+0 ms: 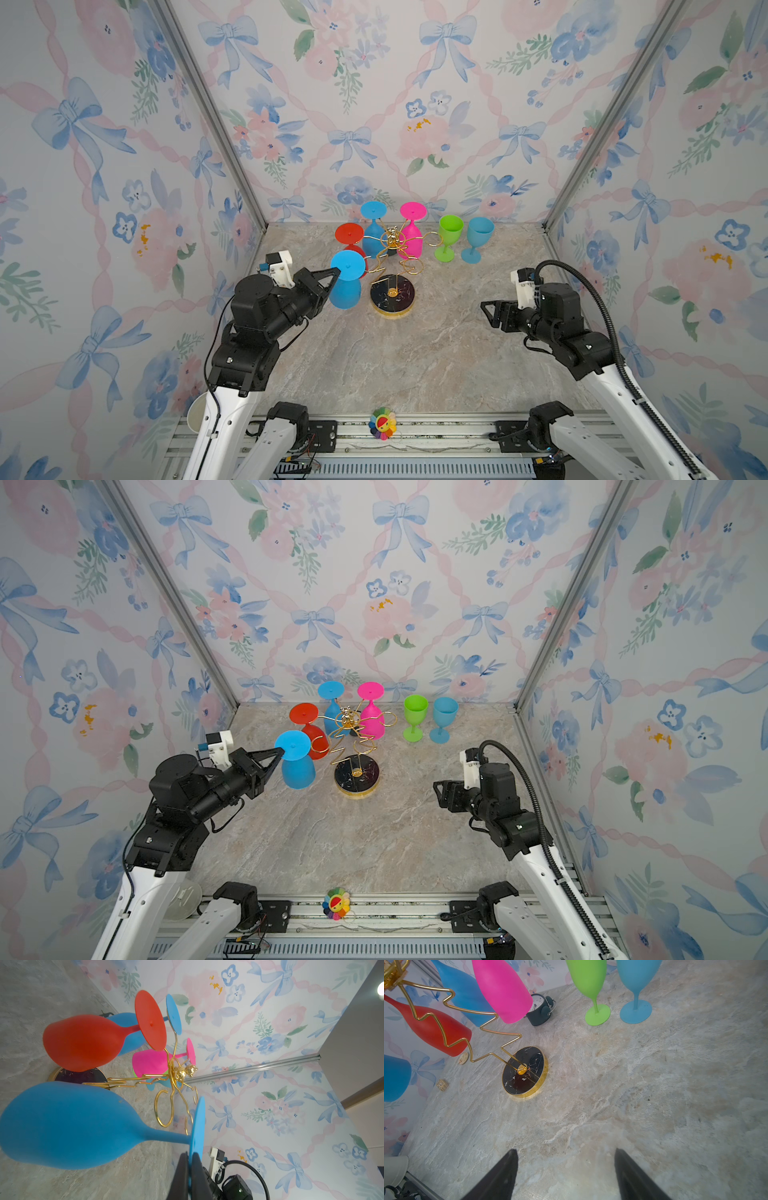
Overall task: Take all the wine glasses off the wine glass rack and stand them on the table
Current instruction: 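Pull the blue glass off the rack hook toward the robot with the left gripper, then swing the blue glass upright with the left gripper while the right approaches, then close the right gripper on the rim of the blue glass bowl, then open the left gripper off the glass foot while the right lifts the glass away, then lower the blue glass beside the cyan glass with the right gripper while the left withdraws, then open the right gripper and withdraw it while the left approaches the red glass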
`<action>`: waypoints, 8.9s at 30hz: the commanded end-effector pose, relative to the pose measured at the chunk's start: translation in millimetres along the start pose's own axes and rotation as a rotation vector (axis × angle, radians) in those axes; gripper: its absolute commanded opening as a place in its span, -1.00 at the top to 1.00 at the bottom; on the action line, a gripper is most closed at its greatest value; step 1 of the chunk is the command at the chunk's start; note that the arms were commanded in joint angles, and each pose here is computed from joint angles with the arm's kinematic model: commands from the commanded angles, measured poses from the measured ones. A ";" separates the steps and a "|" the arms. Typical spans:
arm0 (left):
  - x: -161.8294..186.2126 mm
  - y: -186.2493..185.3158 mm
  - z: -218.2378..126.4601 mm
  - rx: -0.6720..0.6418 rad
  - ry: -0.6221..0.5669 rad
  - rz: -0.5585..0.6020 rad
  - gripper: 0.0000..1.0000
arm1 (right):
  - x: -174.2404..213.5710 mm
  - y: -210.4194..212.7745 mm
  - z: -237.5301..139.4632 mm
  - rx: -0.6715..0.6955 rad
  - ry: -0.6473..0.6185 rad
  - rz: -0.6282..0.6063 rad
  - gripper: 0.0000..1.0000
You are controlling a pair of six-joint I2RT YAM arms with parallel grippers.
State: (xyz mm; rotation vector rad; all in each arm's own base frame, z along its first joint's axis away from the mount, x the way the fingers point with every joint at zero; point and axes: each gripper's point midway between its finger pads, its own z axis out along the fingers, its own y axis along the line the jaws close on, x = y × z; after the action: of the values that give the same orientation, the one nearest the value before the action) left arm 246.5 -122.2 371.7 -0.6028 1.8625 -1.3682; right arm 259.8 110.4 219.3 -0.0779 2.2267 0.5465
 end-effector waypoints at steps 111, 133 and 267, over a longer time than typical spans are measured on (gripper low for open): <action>206.7 149.6 46.2 -0.021 0.004 3.084 1.00 | -1.7 154.0 15.5 -0.437 0.479 -0.056 0.08; 207.8 141.0 46.4 -0.008 -0.030 3.036 0.84 | 6.0 154.8 10.8 -0.453 0.498 -0.068 0.89; -82.2 162.2 4.3 -0.380 -0.340 0.773 -0.96 | -215.0 -231.0 171.1 0.583 0.137 0.288 0.38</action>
State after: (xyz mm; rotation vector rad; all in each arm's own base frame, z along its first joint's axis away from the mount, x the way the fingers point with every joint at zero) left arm 309.7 -11.3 239.9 -0.2209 1.8070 -0.3731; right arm 575.0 -58.0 180.2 0.5236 2.5092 -0.0161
